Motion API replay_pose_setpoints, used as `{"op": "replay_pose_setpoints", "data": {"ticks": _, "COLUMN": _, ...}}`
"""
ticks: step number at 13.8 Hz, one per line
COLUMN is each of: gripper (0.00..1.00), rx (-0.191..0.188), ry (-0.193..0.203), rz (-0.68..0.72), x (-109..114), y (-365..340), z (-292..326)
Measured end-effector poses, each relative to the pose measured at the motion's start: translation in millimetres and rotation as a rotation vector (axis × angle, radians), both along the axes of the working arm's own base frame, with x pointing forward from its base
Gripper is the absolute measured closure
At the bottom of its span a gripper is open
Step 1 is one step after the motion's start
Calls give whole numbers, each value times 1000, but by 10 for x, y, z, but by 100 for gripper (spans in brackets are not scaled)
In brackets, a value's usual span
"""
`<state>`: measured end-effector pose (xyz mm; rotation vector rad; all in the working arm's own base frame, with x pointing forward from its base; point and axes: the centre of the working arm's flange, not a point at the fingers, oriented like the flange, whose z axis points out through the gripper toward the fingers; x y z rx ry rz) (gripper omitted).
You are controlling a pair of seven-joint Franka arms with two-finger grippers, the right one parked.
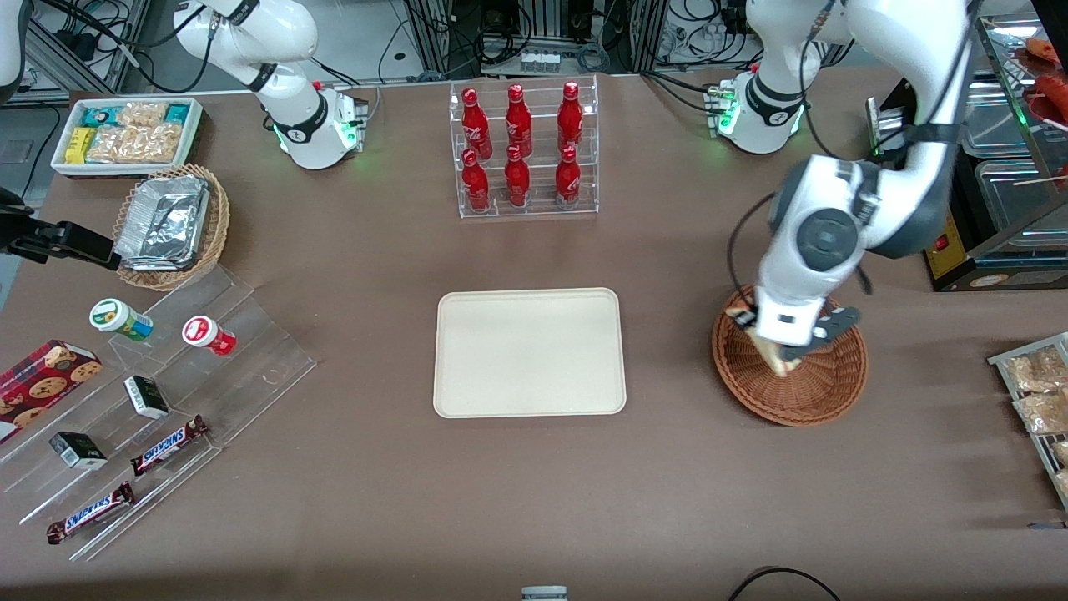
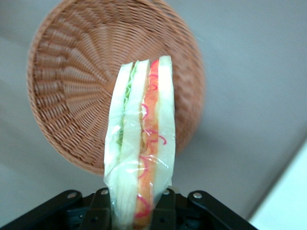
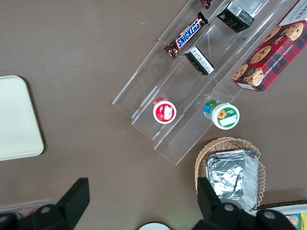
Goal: Place sandwich from basket to tray
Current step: 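Carry the held sandwich with the left gripper over the cream tray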
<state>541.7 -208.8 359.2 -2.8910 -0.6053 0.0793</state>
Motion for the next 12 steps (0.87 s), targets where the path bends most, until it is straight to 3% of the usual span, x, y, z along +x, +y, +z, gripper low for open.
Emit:
{"op": "replay_pose_setpoints", "data": {"ticks": 6, "gripper": 81, "rx": -28, "ry": -16, "rz": -260, "x": -332, "y": -1279, "z": 112}}
{"op": "replay_pose_setpoints", "data": {"ticks": 12, "gripper": 81, "rx": -89, "ry": -16, "rz": -345, "x": -226, "y": -2189, "z": -163}}
